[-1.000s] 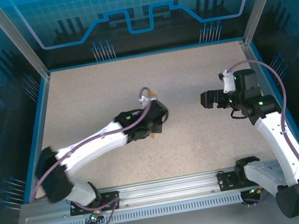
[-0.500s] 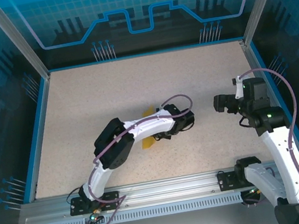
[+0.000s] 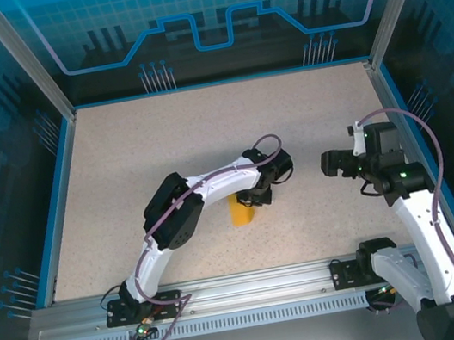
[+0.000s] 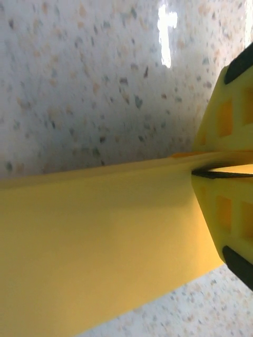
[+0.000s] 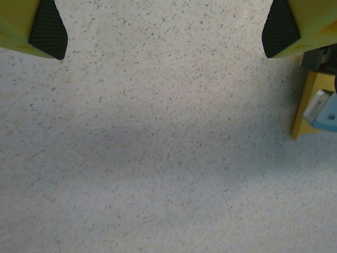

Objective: Fold a paper plane with a square sheet of paper (fold left side to right side)
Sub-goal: Turn over the paper at the center of the table, then third fold the triangle at the center of the table.

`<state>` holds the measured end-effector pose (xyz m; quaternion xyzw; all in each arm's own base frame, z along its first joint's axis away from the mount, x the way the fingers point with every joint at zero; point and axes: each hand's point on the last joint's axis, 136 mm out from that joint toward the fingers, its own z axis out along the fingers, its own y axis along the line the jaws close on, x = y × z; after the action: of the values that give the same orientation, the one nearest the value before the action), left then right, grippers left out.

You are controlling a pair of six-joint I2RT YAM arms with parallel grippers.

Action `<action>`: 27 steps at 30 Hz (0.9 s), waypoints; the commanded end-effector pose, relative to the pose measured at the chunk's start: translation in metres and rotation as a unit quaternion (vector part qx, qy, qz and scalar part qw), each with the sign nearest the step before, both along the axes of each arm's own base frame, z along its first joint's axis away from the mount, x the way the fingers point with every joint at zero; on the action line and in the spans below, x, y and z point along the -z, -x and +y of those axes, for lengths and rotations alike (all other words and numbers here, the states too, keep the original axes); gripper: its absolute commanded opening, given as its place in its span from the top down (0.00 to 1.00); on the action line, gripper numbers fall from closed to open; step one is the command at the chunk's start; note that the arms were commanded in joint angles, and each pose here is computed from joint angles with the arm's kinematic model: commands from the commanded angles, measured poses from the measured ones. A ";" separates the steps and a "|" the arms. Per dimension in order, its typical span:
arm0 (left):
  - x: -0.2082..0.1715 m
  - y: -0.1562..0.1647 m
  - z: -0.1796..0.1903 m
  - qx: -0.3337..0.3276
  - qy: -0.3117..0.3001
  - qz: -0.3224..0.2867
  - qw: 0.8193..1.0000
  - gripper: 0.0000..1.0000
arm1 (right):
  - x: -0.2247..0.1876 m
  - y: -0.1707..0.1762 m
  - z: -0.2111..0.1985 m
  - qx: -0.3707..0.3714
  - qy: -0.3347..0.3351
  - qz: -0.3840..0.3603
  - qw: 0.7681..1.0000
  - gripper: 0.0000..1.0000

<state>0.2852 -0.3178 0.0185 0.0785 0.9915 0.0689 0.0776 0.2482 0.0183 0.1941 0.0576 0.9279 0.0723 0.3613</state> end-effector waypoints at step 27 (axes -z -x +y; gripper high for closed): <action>-0.052 -0.001 0.059 -0.093 0.378 0.006 0.921 0.33 | 0.104 -0.048 0.201 -0.263 -0.109 0.198 0.938 0.24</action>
<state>0.2874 -0.2524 0.0756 -0.0444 0.9547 -0.2752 0.1044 0.2817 0.2030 0.0837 -0.1336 0.9526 0.2493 0.1122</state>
